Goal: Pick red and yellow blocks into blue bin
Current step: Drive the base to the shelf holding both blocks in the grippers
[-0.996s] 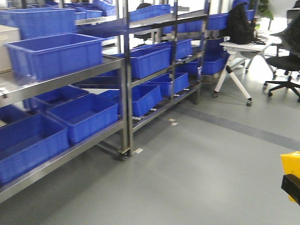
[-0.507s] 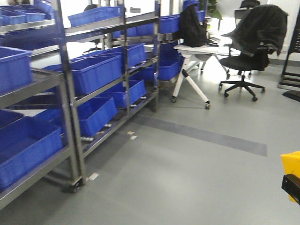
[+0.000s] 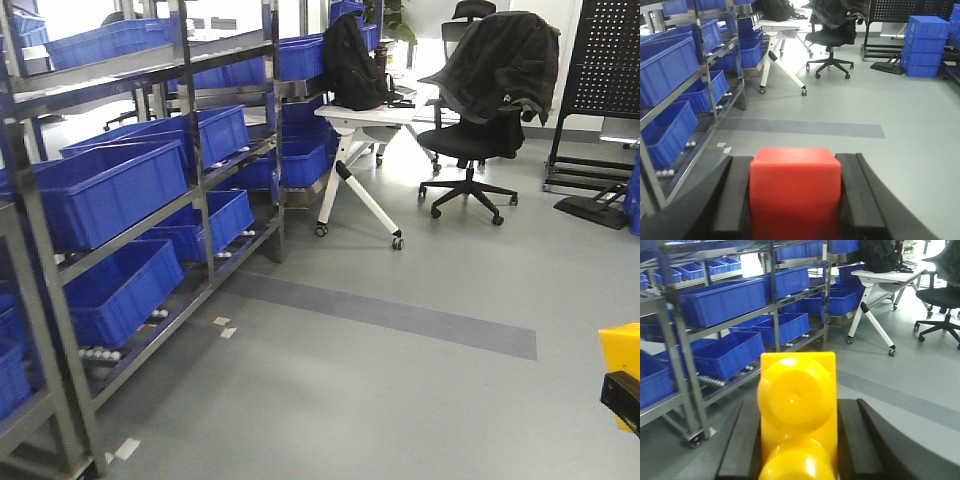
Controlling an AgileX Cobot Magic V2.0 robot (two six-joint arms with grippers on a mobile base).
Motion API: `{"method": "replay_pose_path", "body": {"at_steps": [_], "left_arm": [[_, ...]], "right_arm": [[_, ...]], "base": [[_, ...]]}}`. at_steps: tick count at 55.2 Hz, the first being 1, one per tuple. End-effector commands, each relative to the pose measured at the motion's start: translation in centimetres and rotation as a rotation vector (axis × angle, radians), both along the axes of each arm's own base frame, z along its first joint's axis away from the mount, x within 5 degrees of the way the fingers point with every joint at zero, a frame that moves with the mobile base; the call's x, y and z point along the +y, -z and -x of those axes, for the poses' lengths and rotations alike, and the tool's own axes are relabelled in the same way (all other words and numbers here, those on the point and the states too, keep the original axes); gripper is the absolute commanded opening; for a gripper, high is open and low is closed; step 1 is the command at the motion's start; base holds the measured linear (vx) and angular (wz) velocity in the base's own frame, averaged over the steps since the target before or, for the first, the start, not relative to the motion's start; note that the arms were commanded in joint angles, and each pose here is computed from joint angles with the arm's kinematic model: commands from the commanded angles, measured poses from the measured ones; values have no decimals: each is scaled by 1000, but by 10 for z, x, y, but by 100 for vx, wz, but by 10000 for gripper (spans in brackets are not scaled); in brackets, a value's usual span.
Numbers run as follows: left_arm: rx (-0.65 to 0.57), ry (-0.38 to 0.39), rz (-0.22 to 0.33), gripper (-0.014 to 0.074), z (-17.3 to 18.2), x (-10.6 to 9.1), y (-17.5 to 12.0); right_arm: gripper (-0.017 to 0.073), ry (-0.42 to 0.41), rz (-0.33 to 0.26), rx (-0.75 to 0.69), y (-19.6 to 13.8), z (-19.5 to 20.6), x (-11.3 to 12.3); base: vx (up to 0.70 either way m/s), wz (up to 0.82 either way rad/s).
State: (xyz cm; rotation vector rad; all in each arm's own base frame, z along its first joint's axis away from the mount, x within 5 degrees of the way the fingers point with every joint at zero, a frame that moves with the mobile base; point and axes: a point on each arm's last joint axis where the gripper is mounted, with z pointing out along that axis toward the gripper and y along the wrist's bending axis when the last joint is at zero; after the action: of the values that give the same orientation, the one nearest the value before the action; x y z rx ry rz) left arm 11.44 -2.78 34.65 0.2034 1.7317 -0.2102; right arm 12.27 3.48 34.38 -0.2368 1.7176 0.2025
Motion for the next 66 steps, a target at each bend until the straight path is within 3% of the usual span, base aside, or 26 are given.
{"method": "replay_pose_path", "body": {"at_steps": [1,31,66], "left_arm": [[-92,-18,32,2,0,1,-15],[-89,-17,32,2,0,1,-15],[-90,-18,33,2,0,1,-15]], "right_arm": [[-10,-1,-15,-114,-18,0,0],[-10,-1,-15,-114,-18,0,0],[-10,-1,-15,-114,-18,0,0]], "base": [[56,-10],[54,15],[37,68]]}}
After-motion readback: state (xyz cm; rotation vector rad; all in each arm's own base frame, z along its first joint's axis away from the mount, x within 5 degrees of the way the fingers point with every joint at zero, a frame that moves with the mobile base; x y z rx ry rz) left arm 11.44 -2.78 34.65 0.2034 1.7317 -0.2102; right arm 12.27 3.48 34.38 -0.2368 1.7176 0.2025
